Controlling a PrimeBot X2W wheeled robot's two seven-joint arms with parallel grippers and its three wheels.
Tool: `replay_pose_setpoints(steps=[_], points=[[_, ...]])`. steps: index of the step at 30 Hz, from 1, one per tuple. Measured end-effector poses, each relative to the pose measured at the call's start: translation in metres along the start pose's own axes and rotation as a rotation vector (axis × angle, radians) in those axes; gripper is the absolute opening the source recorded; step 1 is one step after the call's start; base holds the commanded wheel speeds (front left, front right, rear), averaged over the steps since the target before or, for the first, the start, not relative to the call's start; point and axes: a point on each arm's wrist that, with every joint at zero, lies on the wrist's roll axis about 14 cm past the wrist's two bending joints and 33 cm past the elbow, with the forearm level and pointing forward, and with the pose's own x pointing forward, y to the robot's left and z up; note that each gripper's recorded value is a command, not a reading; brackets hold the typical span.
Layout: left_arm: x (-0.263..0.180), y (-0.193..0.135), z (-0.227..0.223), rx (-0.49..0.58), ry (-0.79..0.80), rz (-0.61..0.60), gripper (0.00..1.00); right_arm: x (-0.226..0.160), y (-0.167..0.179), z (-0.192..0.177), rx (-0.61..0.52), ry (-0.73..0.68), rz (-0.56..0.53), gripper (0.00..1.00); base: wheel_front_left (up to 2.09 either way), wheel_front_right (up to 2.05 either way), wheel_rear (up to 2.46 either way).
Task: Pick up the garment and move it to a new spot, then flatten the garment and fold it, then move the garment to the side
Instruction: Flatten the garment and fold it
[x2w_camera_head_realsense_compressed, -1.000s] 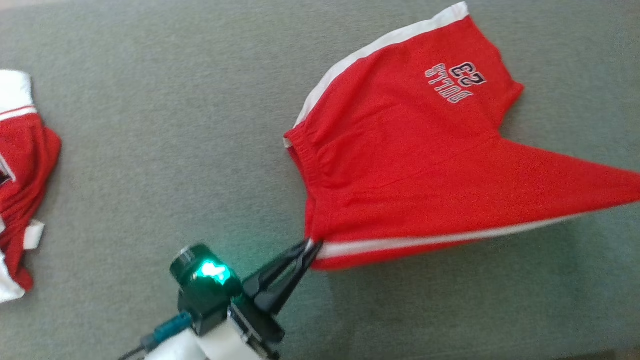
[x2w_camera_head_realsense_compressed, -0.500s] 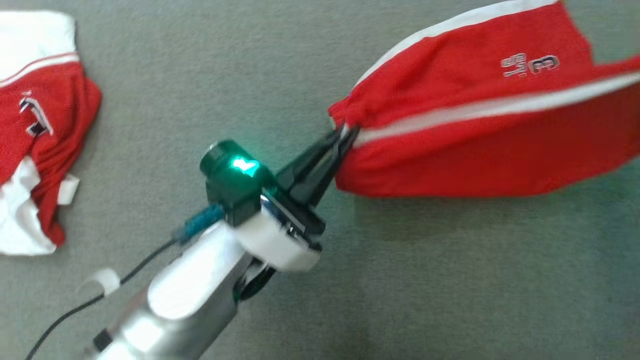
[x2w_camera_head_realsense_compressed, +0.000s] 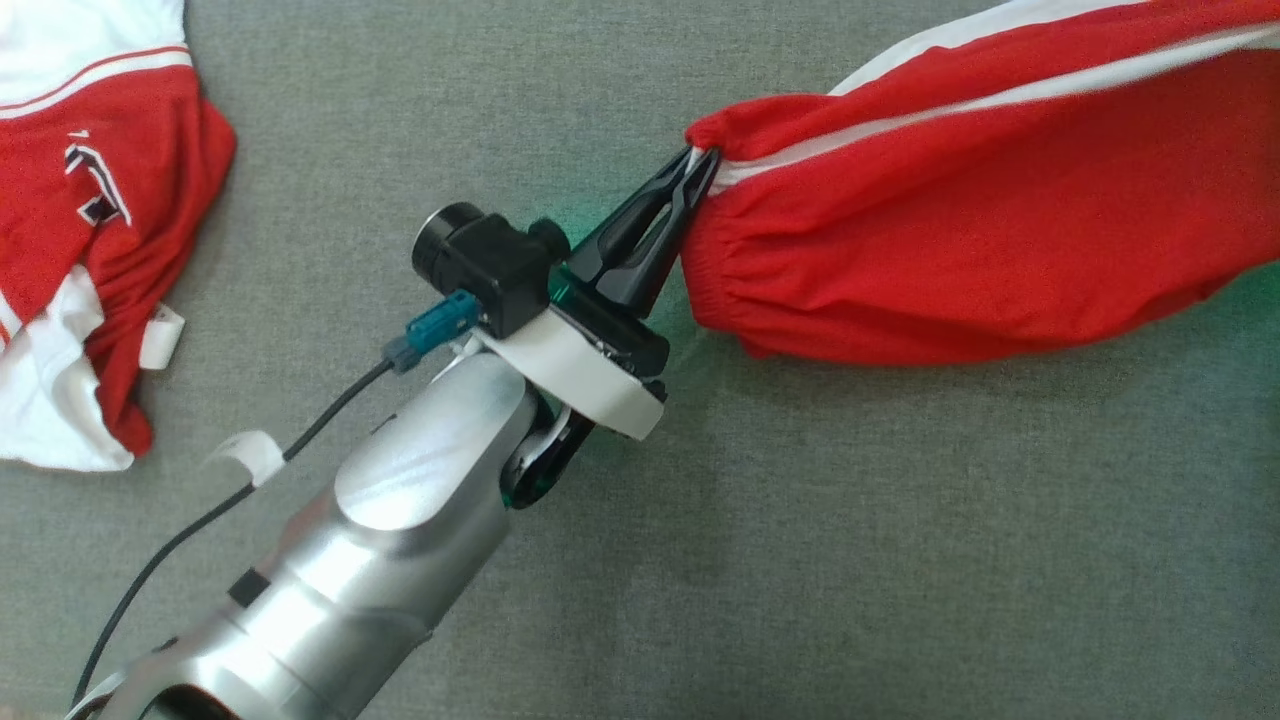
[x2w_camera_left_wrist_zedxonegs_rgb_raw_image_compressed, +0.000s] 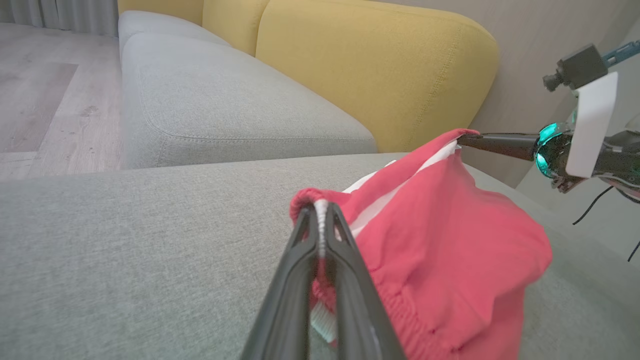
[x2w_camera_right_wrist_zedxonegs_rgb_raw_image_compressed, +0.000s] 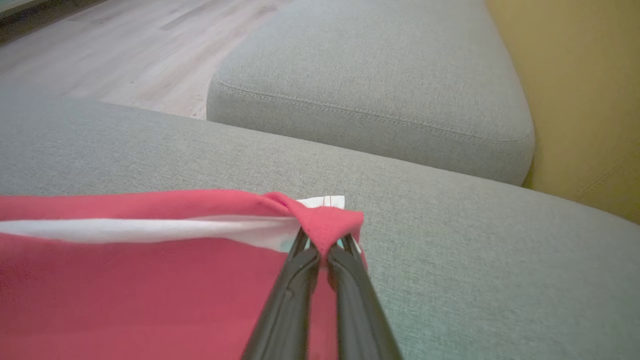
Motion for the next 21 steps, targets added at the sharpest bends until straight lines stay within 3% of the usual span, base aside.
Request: replay_pose_setpoints(steps=[1, 2, 3, 4, 11, 21], points=[[0.002, 0.002, 0.0, -0.001, 0.001, 0.003, 0.0, 0.003, 0.0, -0.003, 0.009, 0.01, 0.002, 0.45, 0.0, 0.0, 0.0], [0.004, 0.002, 0.0, -0.008, 0.001, 0.004, 0.0, 0.006, 0.002, -0.004, 0.021, 0.011, 0.008, 0.98, 0.0, 0.0, 0.0], [0.005, 0.002, -0.001, -0.011, 0.001, 0.003, 0.39, 0.008, 0.005, -0.003, 0.033, 0.0, 0.015, 1.0, 0.0, 0.0, 0.0], [0.007, 0.0, -0.001, -0.017, 0.0, 0.0, 1.0, 0.012, 0.011, 0.003, 0.064, -0.046, 0.026, 1.0, 0.0, 0.0, 0.0], [-0.009, 0.018, 0.015, -0.013, -0.063, 0.105, 1.0, -0.001, 0.031, 0.01, 0.123, -0.158, 0.06, 1.0, 0.0, 0.0, 0.0], [-0.077, 0.022, 0.045, 0.101, -0.204, 0.346, 1.0, -0.025, -0.005, -0.043, 0.21, -0.049, -0.12, 1.0, 0.0, 0.0, 0.0]])
